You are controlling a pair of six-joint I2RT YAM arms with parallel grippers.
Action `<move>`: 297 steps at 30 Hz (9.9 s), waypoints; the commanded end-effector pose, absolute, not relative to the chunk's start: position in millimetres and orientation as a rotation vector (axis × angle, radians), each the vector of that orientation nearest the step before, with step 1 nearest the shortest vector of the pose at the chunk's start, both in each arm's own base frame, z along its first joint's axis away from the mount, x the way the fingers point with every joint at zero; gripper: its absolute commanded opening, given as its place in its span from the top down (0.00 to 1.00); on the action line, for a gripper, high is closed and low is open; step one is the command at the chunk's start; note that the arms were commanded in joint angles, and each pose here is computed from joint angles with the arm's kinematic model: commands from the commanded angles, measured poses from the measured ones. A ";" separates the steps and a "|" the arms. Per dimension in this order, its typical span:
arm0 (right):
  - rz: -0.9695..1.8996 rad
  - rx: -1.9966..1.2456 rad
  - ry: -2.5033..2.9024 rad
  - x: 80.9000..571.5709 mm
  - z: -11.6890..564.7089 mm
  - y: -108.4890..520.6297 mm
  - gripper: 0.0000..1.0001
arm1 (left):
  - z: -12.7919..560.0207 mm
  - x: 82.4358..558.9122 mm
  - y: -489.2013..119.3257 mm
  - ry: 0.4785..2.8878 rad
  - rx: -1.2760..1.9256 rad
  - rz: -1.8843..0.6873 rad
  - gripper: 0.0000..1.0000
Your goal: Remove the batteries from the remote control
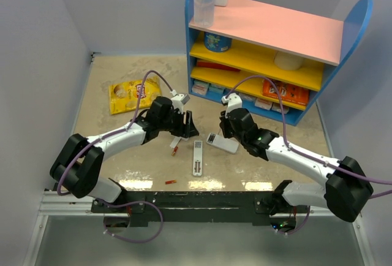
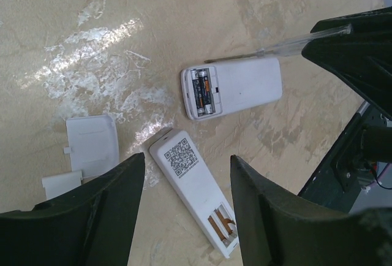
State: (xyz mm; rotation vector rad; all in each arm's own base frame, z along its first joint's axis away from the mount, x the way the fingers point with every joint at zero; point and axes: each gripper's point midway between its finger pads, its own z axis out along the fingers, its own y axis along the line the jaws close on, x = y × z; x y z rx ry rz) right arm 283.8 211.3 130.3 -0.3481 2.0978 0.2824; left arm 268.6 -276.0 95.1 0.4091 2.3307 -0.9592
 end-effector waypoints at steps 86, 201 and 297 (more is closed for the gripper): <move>0.489 -0.575 2.053 266.4 132.2 246.0 1.00 | 53.1 297.1 -336.4 2.468 0.316 -1.163 0.58; 0.789 -0.121 1.894 271.2 145.1 187.1 1.00 | 36.5 320.7 -306.1 2.513 0.210 -0.890 0.75; 0.351 -0.553 2.189 260.4 118.0 232.0 1.00 | 35.3 292.3 -345.7 2.492 0.396 -1.019 0.69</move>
